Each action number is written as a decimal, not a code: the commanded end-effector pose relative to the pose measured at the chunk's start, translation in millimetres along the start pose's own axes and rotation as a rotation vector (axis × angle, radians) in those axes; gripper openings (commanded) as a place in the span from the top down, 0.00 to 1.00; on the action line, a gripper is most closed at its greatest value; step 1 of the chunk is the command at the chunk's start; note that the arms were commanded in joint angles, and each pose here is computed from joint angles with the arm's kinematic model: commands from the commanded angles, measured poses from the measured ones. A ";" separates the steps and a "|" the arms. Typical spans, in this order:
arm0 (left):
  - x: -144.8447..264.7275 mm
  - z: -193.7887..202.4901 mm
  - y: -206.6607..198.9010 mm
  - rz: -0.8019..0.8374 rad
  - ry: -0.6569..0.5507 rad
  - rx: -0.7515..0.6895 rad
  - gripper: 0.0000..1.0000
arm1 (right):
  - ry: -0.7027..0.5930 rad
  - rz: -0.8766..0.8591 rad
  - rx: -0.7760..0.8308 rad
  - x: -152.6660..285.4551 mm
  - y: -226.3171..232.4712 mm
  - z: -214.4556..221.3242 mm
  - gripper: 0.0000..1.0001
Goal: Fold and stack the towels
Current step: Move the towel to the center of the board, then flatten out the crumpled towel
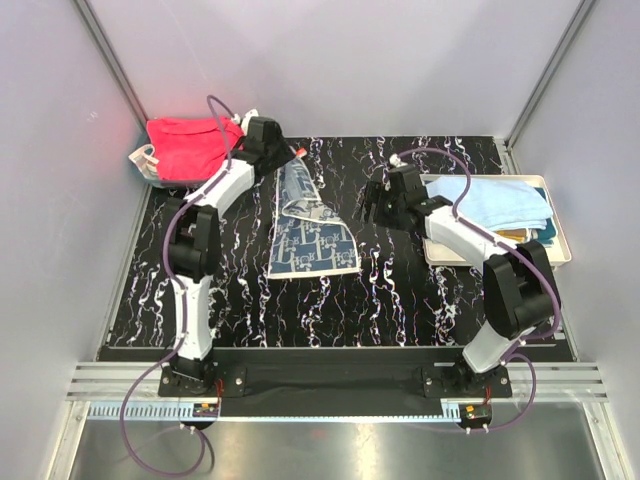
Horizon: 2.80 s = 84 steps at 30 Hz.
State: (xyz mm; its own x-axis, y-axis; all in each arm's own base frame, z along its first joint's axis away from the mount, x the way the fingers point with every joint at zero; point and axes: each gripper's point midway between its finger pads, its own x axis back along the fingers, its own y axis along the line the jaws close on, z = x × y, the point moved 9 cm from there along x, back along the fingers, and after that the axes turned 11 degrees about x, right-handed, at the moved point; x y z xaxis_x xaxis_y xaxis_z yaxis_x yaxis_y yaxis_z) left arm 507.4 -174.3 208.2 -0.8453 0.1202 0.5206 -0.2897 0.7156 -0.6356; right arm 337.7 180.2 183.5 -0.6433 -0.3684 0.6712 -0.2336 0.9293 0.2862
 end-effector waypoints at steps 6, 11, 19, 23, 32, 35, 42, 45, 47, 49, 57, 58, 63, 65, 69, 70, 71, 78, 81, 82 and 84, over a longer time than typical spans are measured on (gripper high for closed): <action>94.4 -31.0 -23.1 0.080 -0.079 -0.055 0.32 | 0.028 -0.032 0.002 -2.2 11.6 28.4 0.21; 133.3 20.1 31.3 -0.161 -0.041 -0.067 0.37 | 0.112 -0.040 0.041 -4.1 25.2 50.2 0.25; 194.1 115.9 138.5 -0.305 0.115 -0.097 0.35 | 0.192 0.031 0.002 8.0 19.6 95.0 0.38; 202.0 142.0 164.5 -0.288 0.231 -0.089 0.35 | 0.224 0.016 0.015 4.8 28.8 112.1 0.39; 187.7 153.5 174.7 -0.257 0.209 -0.069 0.35 | 0.228 0.098 -0.005 -13.3 25.8 127.8 0.40; 180.4 157.6 175.4 -0.249 0.221 -0.068 0.36 | 0.225 0.110 -0.013 -14.9 24.7 129.7 0.40; 171.1 169.8 184.4 -0.286 0.273 -0.075 0.51 | 0.222 0.139 -0.013 -28.6 25.0 127.4 0.40; 171.3 174.4 190.1 -0.298 0.283 -0.070 0.60 | 0.234 0.128 -0.021 -35.1 26.6 129.3 0.47; 171.4 176.9 193.4 -0.307 0.295 -0.073 0.74 | 0.246 0.125 -0.024 -37.9 26.6 132.9 0.56; 172.4 177.0 193.1 -0.297 0.301 -0.073 0.84 | 0.251 0.129 -0.023 -38.0 25.0 134.6 0.66; 197.4 152.6 163.0 -0.179 0.285 -0.111 1.00 | 0.205 0.112 0.005 -6.9 30.6 114.2 1.00; 201.8 144.3 151.9 -0.148 0.267 -0.113 1.00 | 0.174 0.100 0.006 6.2 33.5 104.9 1.00; 240.7 107.5 117.5 -0.041 0.197 -0.155 1.00 | 0.050 0.059 0.015 51.6 46.4 65.2 1.00; 249.9 95.2 103.6 -0.005 0.171 -0.157 1.00 | 0.013 0.041 0.018 66.3 49.3 54.8 0.98; 250.9 95.6 105.7 -0.020 0.182 -0.174 1.00 | 0.094 0.022 0.043 57.0 51.4 61.5 0.88; 247.9 101.1 112.5 -0.038 0.196 -0.176 1.00 | 0.112 0.011 0.041 48.9 52.1 67.1 0.85; 245.8 104.3 114.4 -0.032 0.201 -0.162 1.00 | 0.123 0.000 0.027 45.1 53.6 71.9 0.82; 240.6 131.8 150.8 -0.095 0.243 -0.104 1.00 | 0.216 -0.023 0.109 21.2 92.1 115.4 0.57; 242.0 139.8 164.4 -0.125 0.254 -0.097 1.00 | 0.255 -0.027 0.127 15.5 105.3 133.9 0.53; 241.9 145.1 172.5 -0.144 0.268 -0.098 1.00 | 0.270 -0.019 0.127 12.3 105.9 140.0 0.52; 241.5 150.5 178.6 -0.154 0.281 -0.087 1.00 | 0.284 -0.007 0.132 11.8 112.3 152.5 0.51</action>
State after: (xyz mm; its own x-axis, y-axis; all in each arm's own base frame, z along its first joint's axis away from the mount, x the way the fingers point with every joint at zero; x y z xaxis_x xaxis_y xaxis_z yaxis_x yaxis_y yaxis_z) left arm 185.3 -118.2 134.5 -0.6126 0.1542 0.7752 -0.3572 0.8208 -0.4456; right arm 194.0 272.9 117.6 -0.3775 -0.3548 0.8553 -0.3735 0.9036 0.2099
